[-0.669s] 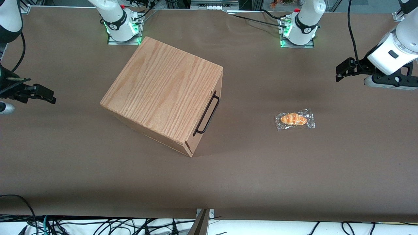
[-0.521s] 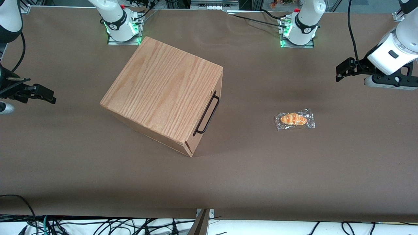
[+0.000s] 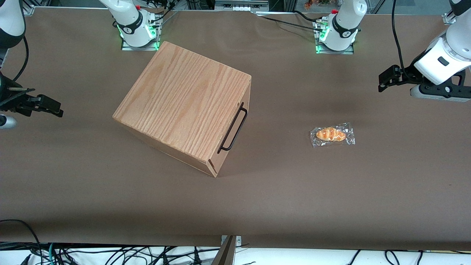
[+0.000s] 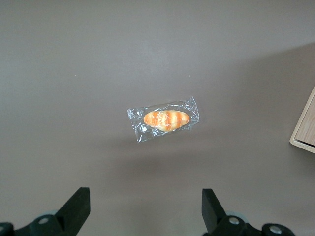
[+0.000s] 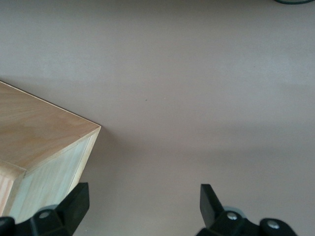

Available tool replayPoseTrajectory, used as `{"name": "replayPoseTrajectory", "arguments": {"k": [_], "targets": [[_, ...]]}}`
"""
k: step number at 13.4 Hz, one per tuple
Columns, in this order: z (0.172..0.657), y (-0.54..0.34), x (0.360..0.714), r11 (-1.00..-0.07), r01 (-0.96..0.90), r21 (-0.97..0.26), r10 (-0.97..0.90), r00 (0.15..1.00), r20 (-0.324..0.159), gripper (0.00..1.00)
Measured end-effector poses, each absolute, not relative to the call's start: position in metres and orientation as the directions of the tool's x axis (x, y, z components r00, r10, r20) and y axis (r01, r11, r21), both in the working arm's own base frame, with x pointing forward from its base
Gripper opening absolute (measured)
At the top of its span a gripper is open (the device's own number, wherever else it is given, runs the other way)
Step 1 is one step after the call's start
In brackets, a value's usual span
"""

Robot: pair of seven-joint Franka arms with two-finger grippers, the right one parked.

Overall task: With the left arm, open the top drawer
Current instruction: 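Move the left gripper toward the black drawer handle on the wooden box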

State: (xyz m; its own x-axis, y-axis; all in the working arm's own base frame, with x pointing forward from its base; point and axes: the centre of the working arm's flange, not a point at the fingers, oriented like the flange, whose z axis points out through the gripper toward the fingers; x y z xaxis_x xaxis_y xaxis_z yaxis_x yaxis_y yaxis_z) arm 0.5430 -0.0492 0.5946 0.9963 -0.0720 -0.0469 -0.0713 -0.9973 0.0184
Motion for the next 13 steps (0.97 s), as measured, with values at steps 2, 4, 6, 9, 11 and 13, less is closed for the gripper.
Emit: {"name": "replayPoseTrajectory", "arguments": {"k": [2, 4, 6, 9, 11, 13], "targets": [[0.5943, -0.0492, 0.5431, -0.997, -0.071, 0.018, -0.072, 0.996, -0.048, 1.0], [0.5941, -0.0492, 0.543, -0.997, -0.071, 0.018, -0.072, 0.996, -0.049, 1.0], [0.5938, -0.0492, 0.5427, -0.997, -0.071, 0.018, -0.072, 0.996, -0.052, 1.0], [0.5928, -0.049, 0.5415, -0.997, -0.071, 0.018, -0.072, 0.995, -0.064, 1.0], [0.5923, -0.0489, 0.541, -0.997, -0.071, 0.018, -0.072, 0.995, -0.069, 1.0], [0.592, -0.0488, 0.5408, -0.997, -0.071, 0.018, -0.072, 0.995, -0.071, 1.0]]}}
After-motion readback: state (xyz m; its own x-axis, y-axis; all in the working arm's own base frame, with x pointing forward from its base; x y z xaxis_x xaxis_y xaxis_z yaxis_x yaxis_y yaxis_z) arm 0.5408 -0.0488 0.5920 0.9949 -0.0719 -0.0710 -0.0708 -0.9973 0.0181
